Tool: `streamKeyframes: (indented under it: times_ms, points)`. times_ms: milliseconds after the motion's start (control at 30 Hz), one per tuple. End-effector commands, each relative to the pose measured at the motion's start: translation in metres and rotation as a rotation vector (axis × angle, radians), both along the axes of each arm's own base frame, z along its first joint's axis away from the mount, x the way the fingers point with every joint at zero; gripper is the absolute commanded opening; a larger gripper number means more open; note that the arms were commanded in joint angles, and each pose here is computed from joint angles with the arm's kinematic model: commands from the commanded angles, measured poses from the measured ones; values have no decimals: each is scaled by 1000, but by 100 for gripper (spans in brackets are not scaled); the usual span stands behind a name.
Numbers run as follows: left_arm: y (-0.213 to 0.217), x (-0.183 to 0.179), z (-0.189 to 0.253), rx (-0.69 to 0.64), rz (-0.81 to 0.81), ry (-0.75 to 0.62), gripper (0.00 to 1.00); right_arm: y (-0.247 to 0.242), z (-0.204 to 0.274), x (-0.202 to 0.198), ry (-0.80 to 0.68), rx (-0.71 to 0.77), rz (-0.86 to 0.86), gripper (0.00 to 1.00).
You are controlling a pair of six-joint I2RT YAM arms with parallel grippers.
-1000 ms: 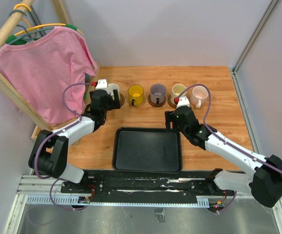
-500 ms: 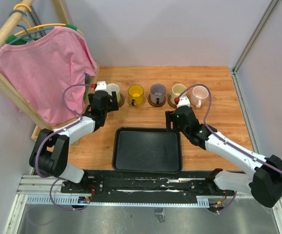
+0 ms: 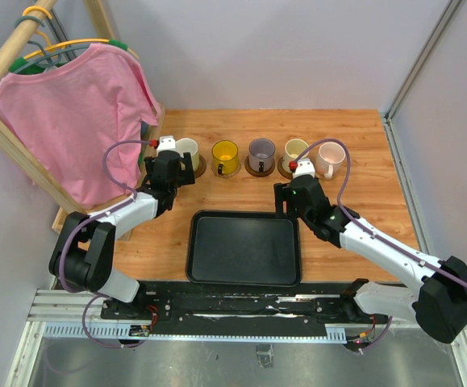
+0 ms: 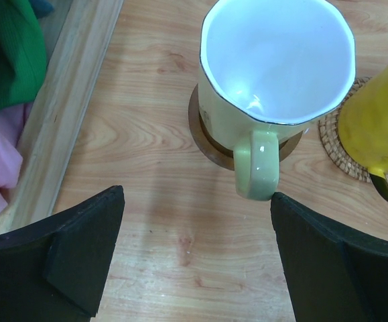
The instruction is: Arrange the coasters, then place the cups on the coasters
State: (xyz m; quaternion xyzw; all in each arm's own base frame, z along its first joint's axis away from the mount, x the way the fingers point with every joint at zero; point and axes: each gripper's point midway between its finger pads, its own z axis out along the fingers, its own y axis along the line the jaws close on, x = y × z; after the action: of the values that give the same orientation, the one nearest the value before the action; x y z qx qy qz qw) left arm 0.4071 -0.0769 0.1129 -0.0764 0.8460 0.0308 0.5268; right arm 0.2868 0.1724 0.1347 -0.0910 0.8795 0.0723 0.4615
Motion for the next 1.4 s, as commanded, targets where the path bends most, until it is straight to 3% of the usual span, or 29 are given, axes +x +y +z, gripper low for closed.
streamKeyframes:
  times_ms: [0,367,700,1067,1200,1367]
  points:
    - [6,-2,3,9,35,-12,94,-9,-3,-1,2,-22,-22,76]
    - [3,-4,9,-6,18,-24,94,-11,-3,-2,3,-20,-26,76]
    - [-8,-16,48,-81,-57,-92,96,-37,14,4,-62,-43,-122,76]
    - [17,-57,96,-161,52,-172,100,-145,42,1,-172,-23,-480,86]
    - [17,-73,111,-193,27,-190,100,-177,59,-20,-262,37,-627,99]
    - [11,-94,123,-261,-14,-189,100,-195,74,-44,-345,94,-707,98]
